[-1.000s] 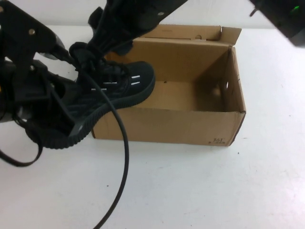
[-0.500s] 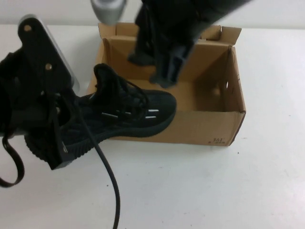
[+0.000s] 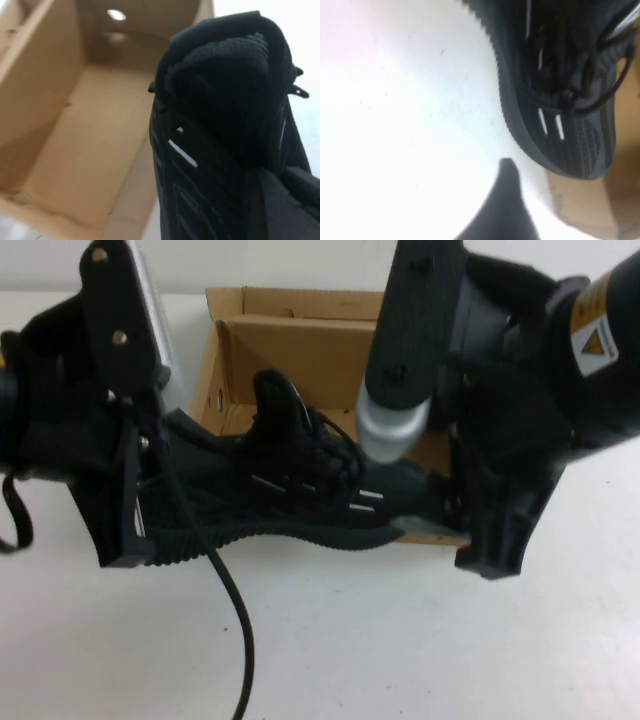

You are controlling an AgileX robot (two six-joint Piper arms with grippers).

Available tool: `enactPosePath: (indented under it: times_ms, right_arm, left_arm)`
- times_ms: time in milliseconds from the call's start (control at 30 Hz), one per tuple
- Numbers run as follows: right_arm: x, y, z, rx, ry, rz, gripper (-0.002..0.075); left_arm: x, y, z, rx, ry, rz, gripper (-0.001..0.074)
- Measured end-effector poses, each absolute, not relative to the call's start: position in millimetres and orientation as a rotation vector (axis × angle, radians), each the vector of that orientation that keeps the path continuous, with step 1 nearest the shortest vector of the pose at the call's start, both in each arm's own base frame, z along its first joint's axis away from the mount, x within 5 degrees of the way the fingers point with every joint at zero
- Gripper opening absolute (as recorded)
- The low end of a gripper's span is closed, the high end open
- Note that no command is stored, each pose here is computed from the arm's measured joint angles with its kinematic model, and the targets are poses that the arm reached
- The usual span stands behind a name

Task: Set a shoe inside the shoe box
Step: Hand over the shoe

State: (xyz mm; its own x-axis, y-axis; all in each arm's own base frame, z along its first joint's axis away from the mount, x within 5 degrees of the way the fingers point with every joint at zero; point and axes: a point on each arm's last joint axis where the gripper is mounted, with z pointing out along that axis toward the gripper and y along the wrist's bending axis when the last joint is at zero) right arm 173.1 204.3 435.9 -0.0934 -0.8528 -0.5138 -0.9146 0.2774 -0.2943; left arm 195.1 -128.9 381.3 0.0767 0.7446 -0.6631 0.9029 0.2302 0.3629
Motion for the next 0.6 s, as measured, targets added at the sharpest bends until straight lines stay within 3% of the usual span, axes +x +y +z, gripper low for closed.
enactPosePath:
  times_ms: [200,433,600]
  right_arm:
    - [176,210,426,-1.601,1.909,0.147,0.0561]
    - [176,223,434,-1.581,1.741,0.252,0.0566]
    - [184,231,425,-1.602,1.747,0.253,0.0577]
  left_arm:
    - [208,-123,387,1.569,1.690,-0.423,0.0019]
    - [197,-120,393,1.646,1.611,-0.429,0.0018]
    - [188,-118,397,1.683,1.578,-0.436,0.0018]
